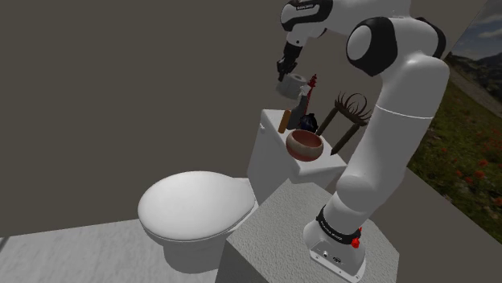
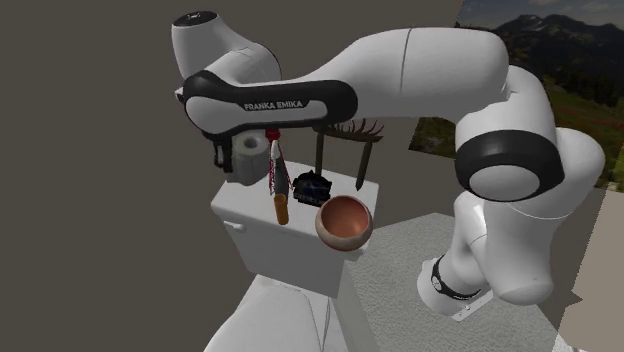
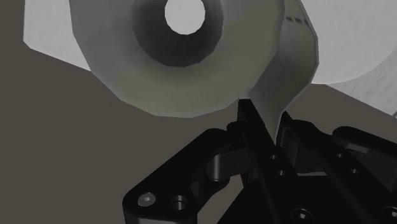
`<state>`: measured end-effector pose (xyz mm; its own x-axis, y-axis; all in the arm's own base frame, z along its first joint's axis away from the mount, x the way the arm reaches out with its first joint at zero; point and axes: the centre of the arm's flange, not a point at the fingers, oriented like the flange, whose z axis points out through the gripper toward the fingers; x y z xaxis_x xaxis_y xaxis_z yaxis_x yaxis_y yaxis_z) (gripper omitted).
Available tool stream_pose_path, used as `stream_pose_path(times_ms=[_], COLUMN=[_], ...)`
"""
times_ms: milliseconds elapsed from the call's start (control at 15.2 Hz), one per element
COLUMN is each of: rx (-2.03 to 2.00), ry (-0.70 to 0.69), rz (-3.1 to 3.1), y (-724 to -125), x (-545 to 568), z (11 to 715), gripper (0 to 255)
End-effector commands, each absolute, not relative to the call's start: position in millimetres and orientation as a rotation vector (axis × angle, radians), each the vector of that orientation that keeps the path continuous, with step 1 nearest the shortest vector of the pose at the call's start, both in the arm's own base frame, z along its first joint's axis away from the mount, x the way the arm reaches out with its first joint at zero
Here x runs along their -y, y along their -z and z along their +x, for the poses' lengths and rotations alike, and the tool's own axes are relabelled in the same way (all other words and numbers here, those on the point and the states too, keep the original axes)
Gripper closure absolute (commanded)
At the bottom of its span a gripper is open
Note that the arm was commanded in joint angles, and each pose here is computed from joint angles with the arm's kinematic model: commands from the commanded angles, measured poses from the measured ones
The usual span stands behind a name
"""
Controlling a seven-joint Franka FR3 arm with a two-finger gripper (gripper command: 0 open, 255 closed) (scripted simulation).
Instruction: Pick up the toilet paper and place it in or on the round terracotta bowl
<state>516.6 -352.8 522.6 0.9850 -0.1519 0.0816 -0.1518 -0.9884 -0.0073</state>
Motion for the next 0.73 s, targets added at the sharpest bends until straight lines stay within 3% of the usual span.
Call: stream_pose_path(times_ms=[0, 660], rx=[-0.238, -0.238], ry=[0.130, 0.130], rz=[-3.129, -3.129], y=[-525.9, -535.9], x=[337.0, 257.7], z=[493.2, 388.2], gripper=[255, 255])
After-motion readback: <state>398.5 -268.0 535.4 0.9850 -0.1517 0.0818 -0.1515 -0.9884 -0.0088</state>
